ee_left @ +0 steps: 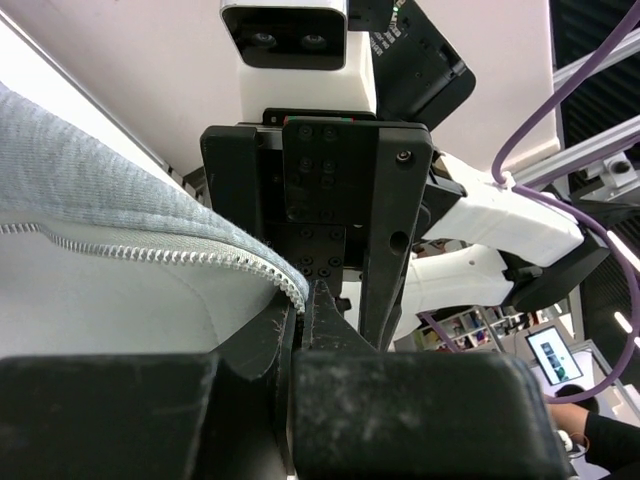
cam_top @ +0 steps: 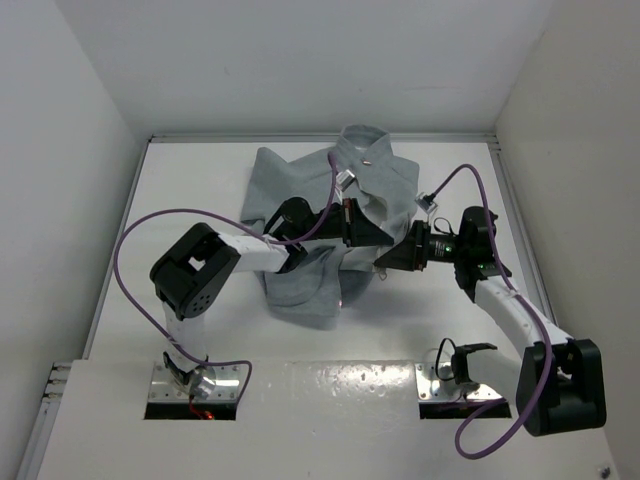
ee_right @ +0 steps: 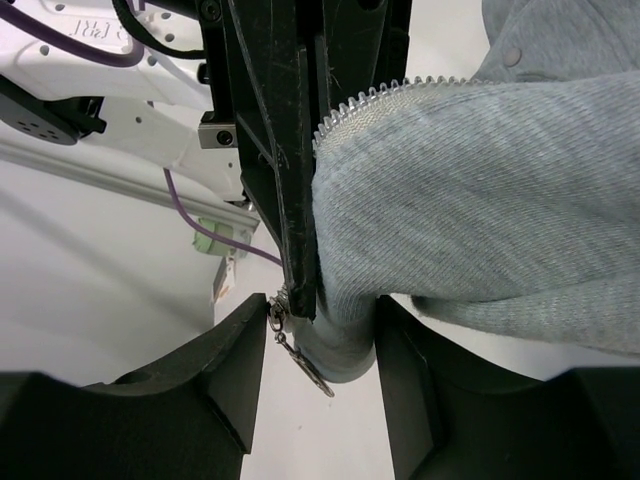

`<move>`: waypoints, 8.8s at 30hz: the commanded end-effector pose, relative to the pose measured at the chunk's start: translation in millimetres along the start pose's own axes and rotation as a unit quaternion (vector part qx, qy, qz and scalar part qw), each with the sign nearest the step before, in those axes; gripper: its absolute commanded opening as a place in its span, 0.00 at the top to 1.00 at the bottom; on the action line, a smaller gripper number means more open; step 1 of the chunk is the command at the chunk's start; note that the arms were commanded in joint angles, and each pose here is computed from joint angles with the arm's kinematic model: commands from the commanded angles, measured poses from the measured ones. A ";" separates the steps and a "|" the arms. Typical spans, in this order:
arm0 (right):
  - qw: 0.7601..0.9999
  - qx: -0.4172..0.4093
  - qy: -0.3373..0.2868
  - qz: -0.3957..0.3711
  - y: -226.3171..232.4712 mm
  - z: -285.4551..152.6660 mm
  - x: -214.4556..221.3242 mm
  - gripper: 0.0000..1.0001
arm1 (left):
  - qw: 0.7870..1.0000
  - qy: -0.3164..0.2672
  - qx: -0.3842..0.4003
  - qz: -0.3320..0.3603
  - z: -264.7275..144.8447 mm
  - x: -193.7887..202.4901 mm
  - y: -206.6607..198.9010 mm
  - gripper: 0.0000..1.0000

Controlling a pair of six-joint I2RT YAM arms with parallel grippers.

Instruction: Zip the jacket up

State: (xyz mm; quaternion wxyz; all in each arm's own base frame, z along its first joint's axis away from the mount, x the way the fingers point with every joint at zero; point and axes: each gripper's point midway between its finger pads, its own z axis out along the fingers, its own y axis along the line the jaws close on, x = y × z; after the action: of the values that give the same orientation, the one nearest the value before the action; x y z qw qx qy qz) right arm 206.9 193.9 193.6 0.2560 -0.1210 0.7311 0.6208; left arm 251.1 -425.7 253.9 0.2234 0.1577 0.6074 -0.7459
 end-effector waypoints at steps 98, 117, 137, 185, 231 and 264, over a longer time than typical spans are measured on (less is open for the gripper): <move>0.996 0.026 0.053 -0.062 18.3 -6.2 13.5 1.00 | 0.993 0.078 -0.026 0.088 10.5 21.4 -26.5 0.54; 0.950 0.310 0.042 -0.014 -94.1 -46.3 70.3 1.00 | 0.846 0.209 -0.479 0.107 -184.2 70.3 62.9 0.00; 0.933 0.355 0.042 0.043 -116.4 -41.0 36.5 1.00 | 0.787 0.275 -0.548 -0.059 -168.9 177.8 82.0 0.37; 0.944 0.324 0.050 0.037 -115.8 -28.5 27.5 1.00 | 0.721 0.199 -0.659 0.077 -193.3 102.5 167.5 0.16; 0.983 0.161 0.086 -0.036 -56.2 -3.8 31.8 1.00 | 0.923 0.027 -0.358 0.136 -110.7 22.4 47.9 1.00; 0.963 -0.078 -0.017 -0.257 76.9 39.8 -13.9 1.00 | 0.952 -0.104 -0.139 0.252 -96.8 -45.3 -110.5 1.00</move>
State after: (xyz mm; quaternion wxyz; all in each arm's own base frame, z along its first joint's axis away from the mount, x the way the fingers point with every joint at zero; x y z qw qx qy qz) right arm 190.8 244.0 232.6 0.3708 -0.2956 0.6589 0.5839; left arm 238.3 -307.9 285.6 0.4284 0.1657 0.6956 -0.5524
